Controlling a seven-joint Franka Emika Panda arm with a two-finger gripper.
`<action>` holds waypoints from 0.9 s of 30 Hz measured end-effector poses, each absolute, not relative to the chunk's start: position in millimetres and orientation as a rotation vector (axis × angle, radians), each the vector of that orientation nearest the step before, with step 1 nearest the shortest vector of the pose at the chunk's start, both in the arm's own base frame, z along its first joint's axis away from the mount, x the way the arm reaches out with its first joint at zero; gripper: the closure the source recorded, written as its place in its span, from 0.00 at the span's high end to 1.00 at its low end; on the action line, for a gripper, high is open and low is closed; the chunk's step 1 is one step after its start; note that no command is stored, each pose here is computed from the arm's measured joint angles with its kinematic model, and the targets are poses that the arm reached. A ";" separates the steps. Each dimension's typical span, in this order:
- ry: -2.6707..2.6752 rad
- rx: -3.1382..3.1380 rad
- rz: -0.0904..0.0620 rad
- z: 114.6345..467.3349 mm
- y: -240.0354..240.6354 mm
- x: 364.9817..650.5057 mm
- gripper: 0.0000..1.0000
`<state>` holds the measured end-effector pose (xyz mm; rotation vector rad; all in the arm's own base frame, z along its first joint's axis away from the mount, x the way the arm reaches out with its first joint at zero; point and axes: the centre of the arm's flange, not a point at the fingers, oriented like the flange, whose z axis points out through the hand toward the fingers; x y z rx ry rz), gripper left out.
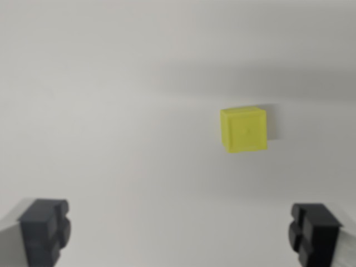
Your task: Pick yellow cube
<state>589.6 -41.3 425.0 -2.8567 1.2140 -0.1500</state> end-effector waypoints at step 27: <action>1.193 -2.877 -0.112 357.5 -63.7 588.0 1.00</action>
